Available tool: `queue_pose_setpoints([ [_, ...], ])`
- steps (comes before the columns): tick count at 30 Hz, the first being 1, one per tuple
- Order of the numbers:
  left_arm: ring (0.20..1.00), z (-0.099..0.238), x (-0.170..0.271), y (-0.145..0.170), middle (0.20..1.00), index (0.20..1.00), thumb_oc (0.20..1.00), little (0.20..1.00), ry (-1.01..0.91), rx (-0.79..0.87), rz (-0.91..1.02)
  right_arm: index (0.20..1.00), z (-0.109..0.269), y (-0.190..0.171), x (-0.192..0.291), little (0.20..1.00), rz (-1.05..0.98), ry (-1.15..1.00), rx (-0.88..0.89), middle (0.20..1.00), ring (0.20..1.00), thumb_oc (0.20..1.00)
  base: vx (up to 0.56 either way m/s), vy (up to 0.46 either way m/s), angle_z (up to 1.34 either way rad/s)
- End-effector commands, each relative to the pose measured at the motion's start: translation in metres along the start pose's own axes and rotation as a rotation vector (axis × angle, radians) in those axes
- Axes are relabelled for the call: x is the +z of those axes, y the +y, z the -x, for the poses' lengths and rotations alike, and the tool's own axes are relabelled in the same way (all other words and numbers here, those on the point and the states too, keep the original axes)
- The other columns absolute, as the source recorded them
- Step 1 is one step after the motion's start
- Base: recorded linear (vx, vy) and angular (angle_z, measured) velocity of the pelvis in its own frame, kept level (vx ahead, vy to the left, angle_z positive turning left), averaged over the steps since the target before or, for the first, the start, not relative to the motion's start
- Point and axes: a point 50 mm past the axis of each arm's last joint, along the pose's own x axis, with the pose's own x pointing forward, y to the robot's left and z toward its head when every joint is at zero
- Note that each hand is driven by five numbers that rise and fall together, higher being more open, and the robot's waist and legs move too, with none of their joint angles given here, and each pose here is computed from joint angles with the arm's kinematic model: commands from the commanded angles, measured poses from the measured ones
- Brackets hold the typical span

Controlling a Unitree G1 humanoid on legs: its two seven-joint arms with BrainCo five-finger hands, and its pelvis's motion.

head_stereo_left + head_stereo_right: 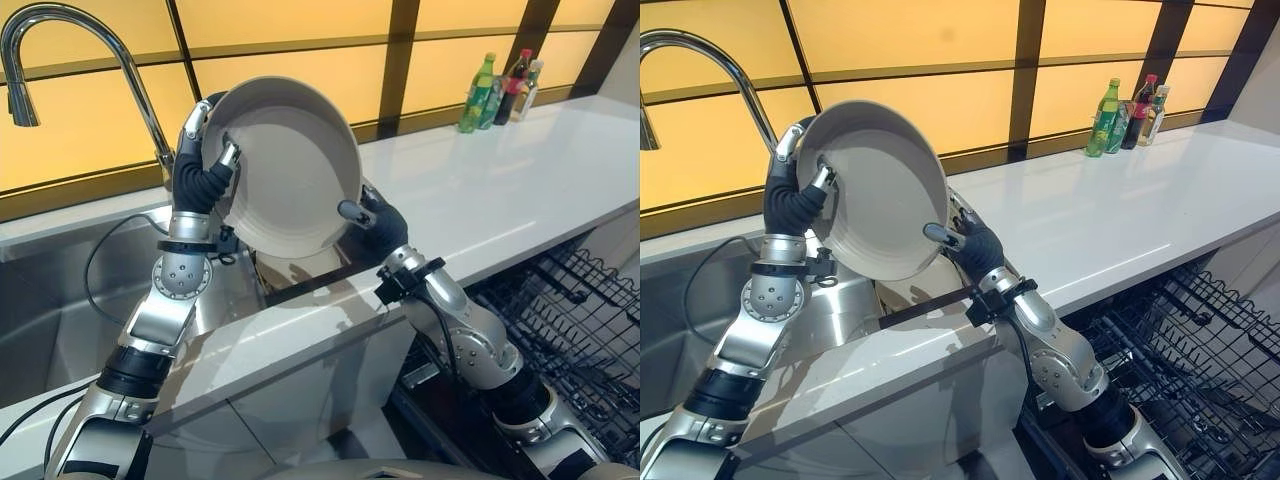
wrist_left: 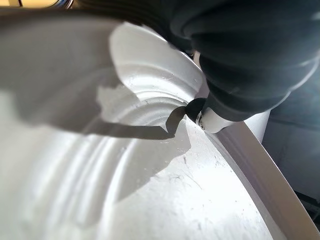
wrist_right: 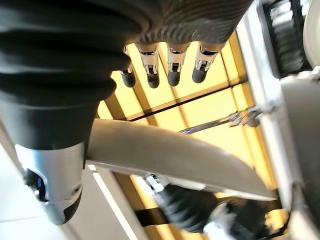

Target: Pick up plates and place into dishwasher.

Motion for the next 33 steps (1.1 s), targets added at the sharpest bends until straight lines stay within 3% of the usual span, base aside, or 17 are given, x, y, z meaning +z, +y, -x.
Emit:
queue_pose_setpoints([
  [1,0.2,-0.019,0.042,-0.024,0.2,0.2,0.2,0.2,-0.252,-0.104,0.004,1.0,-0.019,0.019,0.01,1.0,0.2,-0.008,0.117,1.0,1.0,1.0,0.0,0.0,0.0],
  [14,0.2,-0.016,0.036,-0.028,0.2,0.2,0.2,0.2,-0.224,-0.095,0.003,1.0,-0.028,0.013,0.016,1.0,0.295,-0.017,0.031,1.0,1.0,1.0,0.0,0.0,0.0],
  [16,0.2,-0.016,0.035,-0.029,0.2,0.2,0.2,0.2,-0.216,-0.093,0.013,0.752,-0.029,0.014,0.017,0.752,0.297,-0.027,0.017,0.752,0.752,0.752,0.0,0.0,0.0],
  [17,0.2,-0.015,0.035,-0.03,0.2,0.2,0.2,0.2,-0.214,-0.093,0.016,0.351,-0.03,0.015,0.017,0.351,0.296,-0.032,0.012,0.351,0.351,0.351,0.0,0.0,0.0],
  [18,0.2,-0.015,0.035,-0.03,0.2,0.2,0.2,0.2,-0.212,-0.092,0.019,0.2,-0.03,0.015,0.018,0.2,0.297,-0.038,0.008,0.2,0.2,0.2,0.0,0.0,0.0],
  [33,0.2,-0.012,0.032,-0.033,0.2,0.2,0.2,0.2,-0.186,-0.085,0.039,0.2,-0.028,0.015,0.032,0.2,0.26,-0.15,-0.076,0.2,0.2,0.2,0.01,0.003,0.01],
])
